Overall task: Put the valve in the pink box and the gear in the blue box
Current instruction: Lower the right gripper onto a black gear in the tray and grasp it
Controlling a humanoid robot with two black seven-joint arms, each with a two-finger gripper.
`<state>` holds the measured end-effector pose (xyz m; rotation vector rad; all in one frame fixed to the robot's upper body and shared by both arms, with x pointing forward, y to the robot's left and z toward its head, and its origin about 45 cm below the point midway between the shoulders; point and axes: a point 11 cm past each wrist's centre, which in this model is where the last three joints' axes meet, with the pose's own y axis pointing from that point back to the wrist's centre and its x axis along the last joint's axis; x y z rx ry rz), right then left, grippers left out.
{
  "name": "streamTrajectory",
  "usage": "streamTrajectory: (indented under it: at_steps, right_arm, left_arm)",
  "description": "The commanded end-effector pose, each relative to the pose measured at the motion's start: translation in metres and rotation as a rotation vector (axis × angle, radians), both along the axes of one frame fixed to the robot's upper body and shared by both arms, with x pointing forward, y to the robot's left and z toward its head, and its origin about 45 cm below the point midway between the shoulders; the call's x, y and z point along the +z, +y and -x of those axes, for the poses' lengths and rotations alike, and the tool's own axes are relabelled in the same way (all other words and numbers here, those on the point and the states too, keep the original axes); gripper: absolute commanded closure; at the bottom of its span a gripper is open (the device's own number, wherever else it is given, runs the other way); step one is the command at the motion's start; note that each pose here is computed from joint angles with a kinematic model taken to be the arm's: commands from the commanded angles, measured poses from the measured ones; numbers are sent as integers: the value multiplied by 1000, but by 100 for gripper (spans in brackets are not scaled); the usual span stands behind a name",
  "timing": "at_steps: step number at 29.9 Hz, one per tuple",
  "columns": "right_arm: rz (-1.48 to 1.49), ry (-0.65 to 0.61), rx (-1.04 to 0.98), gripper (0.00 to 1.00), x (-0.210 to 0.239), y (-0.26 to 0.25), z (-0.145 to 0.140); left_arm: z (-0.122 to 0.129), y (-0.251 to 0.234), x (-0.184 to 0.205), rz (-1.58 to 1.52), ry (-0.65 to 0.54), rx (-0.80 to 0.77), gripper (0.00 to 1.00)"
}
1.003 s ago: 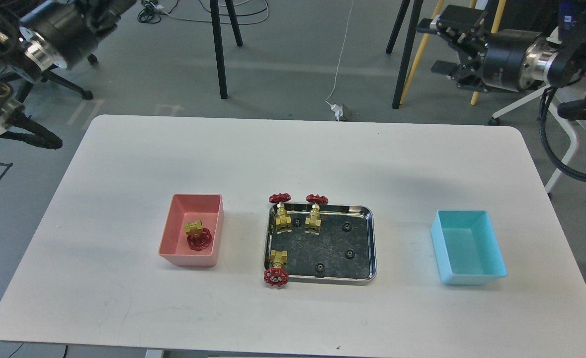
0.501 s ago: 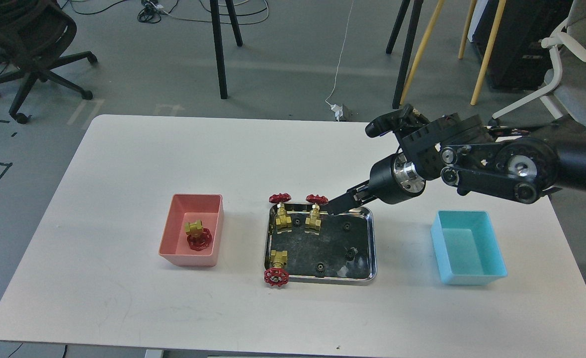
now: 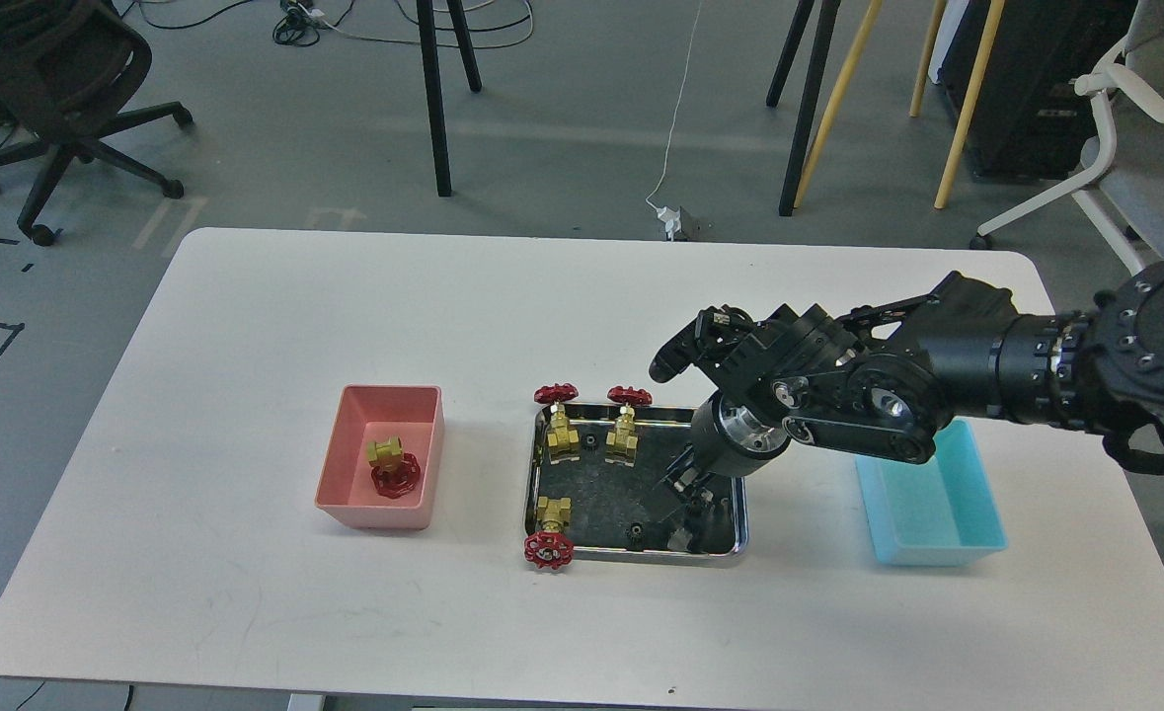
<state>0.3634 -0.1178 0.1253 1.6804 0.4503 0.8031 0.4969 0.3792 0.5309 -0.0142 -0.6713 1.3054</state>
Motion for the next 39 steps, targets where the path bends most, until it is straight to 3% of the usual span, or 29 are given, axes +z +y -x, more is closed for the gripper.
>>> streamTrajectory:
  at_steps: [1,8,20,25,32,39]
  right_arm:
    - [17,-5,-28,2,-11,-8,-4]
    - [43,22,-60,4,-31,-26,2]
    - [28,28,-55,19,-28,-24,1]
    - [30,23,-52,35,-26,-24,-1]
    - [50,18,-37,44,-25,-27,-1]
    - [47,-12,-24,44,-12,-22,-10]
  left_arm:
    - [1,1,7,0,-13,2,3]
    - [2,2,10,3,-21,2,3]
    - [1,5,10,8,-24,12,3]
    - [1,6,10,7,-23,15,3]
    - [0,13,8,14,-18,37,3]
    - [1,14,9,14,-20,38,3]
